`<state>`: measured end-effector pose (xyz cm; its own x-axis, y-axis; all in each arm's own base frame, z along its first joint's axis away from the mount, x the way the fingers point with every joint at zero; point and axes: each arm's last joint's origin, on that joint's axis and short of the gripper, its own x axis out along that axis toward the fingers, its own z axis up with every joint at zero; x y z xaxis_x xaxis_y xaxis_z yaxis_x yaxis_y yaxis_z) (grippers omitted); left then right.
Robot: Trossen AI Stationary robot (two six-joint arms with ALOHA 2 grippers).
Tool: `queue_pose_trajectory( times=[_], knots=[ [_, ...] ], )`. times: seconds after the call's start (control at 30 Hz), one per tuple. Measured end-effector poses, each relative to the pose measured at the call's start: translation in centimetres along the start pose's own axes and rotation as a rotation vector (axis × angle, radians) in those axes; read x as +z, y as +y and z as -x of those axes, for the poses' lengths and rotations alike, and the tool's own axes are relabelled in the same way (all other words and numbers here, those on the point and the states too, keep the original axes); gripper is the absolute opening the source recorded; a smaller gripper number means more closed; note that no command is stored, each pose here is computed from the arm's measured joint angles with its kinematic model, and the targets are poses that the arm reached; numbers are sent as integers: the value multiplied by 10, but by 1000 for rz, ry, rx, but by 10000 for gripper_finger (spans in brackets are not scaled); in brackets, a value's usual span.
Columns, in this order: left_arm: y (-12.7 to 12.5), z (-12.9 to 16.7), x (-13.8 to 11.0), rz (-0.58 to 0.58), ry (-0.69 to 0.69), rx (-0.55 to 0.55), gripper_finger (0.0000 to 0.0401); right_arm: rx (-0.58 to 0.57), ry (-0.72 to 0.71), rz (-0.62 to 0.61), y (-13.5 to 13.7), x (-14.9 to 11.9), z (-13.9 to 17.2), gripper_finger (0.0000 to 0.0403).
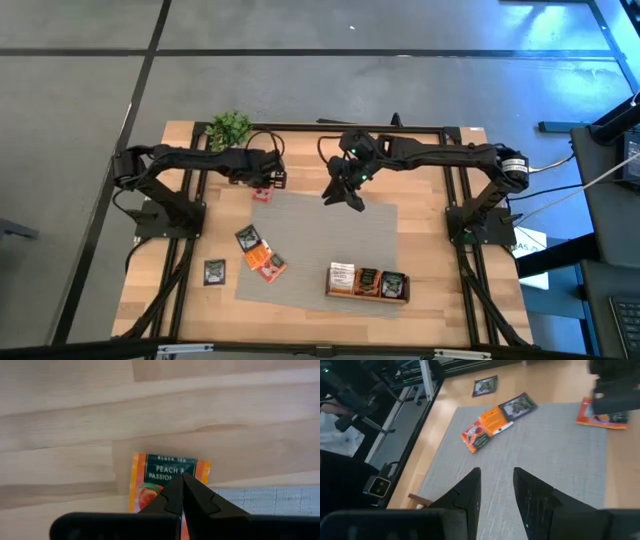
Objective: Pick & Place Tea
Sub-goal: Put the top yellow tea bag into the middle compartment of the wooden organizer
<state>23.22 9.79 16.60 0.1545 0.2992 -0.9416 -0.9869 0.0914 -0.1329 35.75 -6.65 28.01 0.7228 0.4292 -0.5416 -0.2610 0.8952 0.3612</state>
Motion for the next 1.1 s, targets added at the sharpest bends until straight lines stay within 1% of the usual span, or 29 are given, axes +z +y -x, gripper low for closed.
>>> queue_pose_trajectory(
  times=[0.17, 0.4, 0.53, 0.73, 0.87, 0.97, 1.1],
  knots=[
    [0, -4, -1, -3, 18, 4, 3, -19, -12, -8, -7, 0, 5, 117],
    [-1, -18, -4, -27, 47, 58, 3, -27, -15, 4, -11, 0, 7, 117],
    [-2, -21, -1, -44, 36, 42, 2, -27, -15, 7, -11, 0, 7, 117],
    [0, -30, 2, -92, 85, 43, 2, -28, -14, 21, -11, 0, 7, 117],
    [-2, -35, 3, -112, 84, 46, 3, -28, -14, 31, -11, 0, 7, 117],
    [-6, -37, 6, -139, 47, 22, 2, -35, -13, 33, -11, 0, 7, 117],
    [-11, -39, 12, -187, -6, -39, 3, -111, -7, 32, -13, 0, 7, 117]
  ],
)
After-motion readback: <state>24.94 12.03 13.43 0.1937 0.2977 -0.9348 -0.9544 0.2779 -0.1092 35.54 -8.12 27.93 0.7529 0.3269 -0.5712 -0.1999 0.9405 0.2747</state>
